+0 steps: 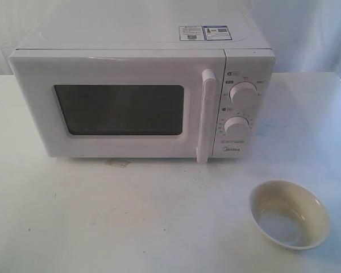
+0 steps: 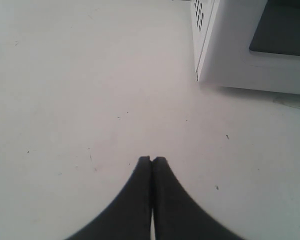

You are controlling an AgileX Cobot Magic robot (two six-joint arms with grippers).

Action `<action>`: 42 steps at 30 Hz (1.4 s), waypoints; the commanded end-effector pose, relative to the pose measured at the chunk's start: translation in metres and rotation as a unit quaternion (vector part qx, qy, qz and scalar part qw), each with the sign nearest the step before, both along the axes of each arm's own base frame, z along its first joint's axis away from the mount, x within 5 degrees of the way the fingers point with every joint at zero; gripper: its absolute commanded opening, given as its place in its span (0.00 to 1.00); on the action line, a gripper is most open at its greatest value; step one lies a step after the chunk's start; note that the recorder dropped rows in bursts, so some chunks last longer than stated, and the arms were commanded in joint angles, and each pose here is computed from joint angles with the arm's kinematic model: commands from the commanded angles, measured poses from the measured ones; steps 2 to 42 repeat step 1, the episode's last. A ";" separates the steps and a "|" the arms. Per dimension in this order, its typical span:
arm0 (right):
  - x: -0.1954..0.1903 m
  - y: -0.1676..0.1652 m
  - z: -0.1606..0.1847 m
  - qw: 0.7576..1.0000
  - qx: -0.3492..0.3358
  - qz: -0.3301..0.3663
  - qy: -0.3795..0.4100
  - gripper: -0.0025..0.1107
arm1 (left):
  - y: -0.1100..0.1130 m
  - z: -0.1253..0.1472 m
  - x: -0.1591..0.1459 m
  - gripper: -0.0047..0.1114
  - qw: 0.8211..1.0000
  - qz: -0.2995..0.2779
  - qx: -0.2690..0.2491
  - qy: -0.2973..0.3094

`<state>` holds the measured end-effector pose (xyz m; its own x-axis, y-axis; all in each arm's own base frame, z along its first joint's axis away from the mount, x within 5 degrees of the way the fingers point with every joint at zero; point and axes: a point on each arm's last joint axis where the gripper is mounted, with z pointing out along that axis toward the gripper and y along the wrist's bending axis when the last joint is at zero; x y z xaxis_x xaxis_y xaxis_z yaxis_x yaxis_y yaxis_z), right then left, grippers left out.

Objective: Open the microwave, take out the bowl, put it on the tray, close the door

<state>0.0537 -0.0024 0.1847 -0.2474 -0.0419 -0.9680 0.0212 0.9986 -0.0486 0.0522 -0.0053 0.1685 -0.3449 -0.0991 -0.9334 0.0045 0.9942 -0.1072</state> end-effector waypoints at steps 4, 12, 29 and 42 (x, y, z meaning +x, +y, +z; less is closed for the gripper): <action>0.000 0.000 -0.002 1.000 0.000 -0.002 -0.001 0.02 | 0.000 -0.001 0.000 0.04 1.000 0.003 -0.004 -0.002; 0.000 0.000 -0.002 1.000 0.000 -0.002 -0.001 0.02 | 0.000 -0.001 0.000 0.04 1.000 0.003 -0.004 -0.002; 0.000 0.000 -0.002 1.000 0.000 -0.002 -0.001 0.02 | 0.000 -0.001 0.000 0.04 1.000 0.003 -0.004 -0.002; 0.000 0.000 -0.002 1.000 0.000 -0.002 -0.001 0.02 | 0.000 -0.001 0.000 0.04 1.000 0.003 -0.004 -0.002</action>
